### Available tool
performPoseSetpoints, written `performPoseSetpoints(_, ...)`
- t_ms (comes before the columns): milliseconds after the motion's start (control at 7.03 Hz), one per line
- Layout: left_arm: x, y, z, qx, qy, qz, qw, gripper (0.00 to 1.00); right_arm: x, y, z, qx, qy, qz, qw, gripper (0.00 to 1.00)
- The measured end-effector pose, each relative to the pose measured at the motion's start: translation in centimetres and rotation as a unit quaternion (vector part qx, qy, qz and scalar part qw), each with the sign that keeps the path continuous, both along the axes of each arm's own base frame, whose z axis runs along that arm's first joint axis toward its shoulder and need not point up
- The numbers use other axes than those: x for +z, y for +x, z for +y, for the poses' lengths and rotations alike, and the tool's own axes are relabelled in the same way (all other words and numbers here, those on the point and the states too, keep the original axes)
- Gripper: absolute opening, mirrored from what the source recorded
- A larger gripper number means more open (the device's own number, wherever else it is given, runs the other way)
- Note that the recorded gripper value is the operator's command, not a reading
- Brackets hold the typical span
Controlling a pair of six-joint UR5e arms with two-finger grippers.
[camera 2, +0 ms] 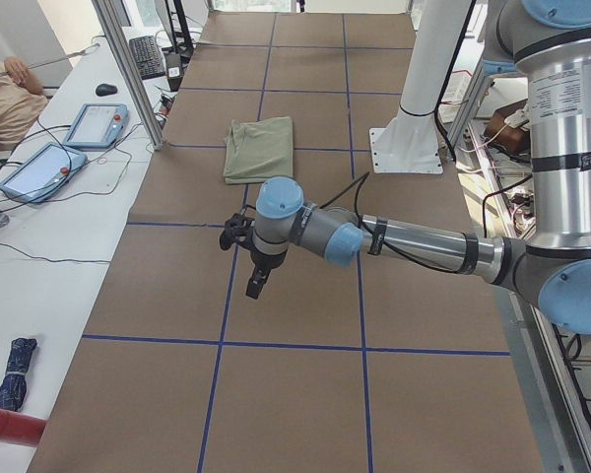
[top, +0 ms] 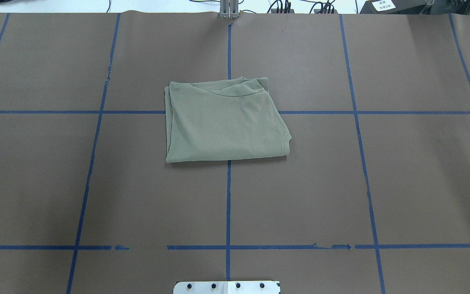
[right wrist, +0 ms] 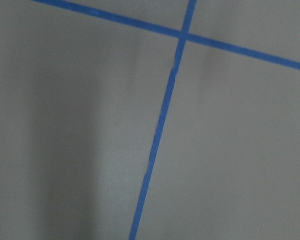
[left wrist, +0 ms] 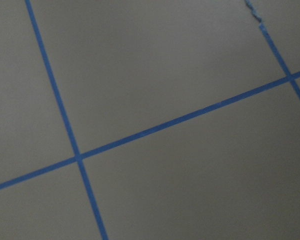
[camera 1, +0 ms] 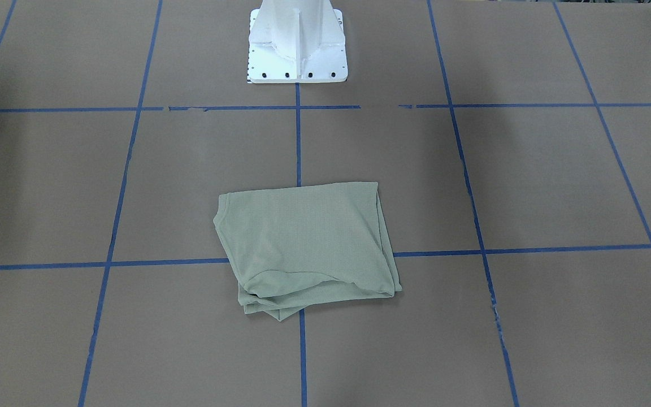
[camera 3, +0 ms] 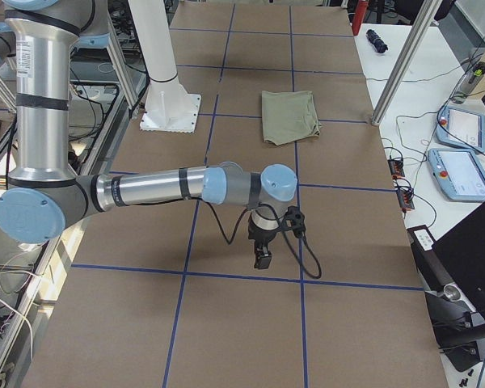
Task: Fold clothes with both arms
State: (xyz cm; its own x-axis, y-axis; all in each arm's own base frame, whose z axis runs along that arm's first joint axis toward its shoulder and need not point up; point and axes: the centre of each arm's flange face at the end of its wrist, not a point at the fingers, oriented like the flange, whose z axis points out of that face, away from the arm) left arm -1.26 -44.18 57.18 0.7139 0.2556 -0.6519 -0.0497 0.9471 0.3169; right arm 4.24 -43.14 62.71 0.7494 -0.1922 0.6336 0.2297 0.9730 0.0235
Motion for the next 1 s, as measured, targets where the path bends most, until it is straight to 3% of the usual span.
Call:
performPoseSetpoints(285, 3.6, -2.5, 2.4, 0.016, -0.015, 0.006, 0.9997, 1.0, 2.5, 2.0, 3.6, 0.025, -0.002, -0.009, 0.9997, 1.0)
performPoseSetpoints(996, 6.3, -4.0, 4.1, 0.035, -0.055, 0.026, 0.9975, 1.0, 2.4, 2.4, 3.9, 0.03, 0.014, -0.011, 0.9994, 1.0)
